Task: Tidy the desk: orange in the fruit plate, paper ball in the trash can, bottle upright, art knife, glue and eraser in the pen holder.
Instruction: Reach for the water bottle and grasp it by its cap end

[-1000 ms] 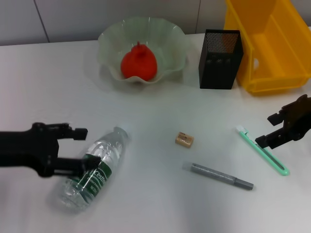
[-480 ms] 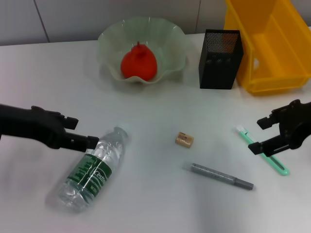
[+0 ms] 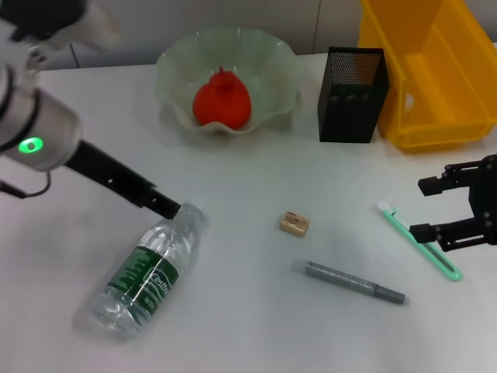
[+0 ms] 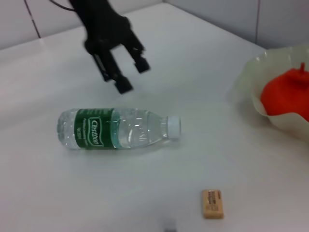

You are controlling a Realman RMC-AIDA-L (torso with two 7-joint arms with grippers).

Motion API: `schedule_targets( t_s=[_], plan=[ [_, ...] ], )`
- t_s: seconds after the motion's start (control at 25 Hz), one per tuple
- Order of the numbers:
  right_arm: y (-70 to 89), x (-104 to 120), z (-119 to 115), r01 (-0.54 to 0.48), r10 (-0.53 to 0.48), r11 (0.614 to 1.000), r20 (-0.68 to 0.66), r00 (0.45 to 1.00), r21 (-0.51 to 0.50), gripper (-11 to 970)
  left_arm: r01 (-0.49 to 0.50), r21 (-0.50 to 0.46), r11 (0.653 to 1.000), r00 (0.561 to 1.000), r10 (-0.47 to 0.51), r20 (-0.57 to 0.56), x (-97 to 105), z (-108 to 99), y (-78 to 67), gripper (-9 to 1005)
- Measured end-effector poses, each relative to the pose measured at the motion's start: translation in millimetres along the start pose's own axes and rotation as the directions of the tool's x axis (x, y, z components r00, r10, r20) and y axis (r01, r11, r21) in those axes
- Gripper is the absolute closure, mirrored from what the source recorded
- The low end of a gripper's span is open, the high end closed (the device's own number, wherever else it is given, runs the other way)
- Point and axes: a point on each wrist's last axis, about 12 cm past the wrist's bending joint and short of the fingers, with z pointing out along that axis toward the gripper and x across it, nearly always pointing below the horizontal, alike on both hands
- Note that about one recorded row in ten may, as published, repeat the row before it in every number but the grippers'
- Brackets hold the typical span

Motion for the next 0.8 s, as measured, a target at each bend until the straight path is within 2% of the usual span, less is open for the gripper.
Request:
schedule_targets(
  t_s=[0.2,0.44,0.8],
  plan=[
    [2.2,8,1,0.03,-0.029,0.999,0.022,0.999,-0.013,191,0.003,-0.065,0.998,0.997,-0.008,-0.071,-24,12,-13.3,159],
    [3.2,13,7,0.05,-0.048,0.998,0.045,0.998,-0.038,190,0.019,-0.066,0.998,0.993,-0.027,-0.111,-39,18,-23.3,160],
    [6.1,16,10,0.071,-0.066,0.996,0.086,0.994,-0.056,191,0.042,-0.041,0.998,0.995,-0.045,-0.086,-42,44,-19.1,160]
  ],
)
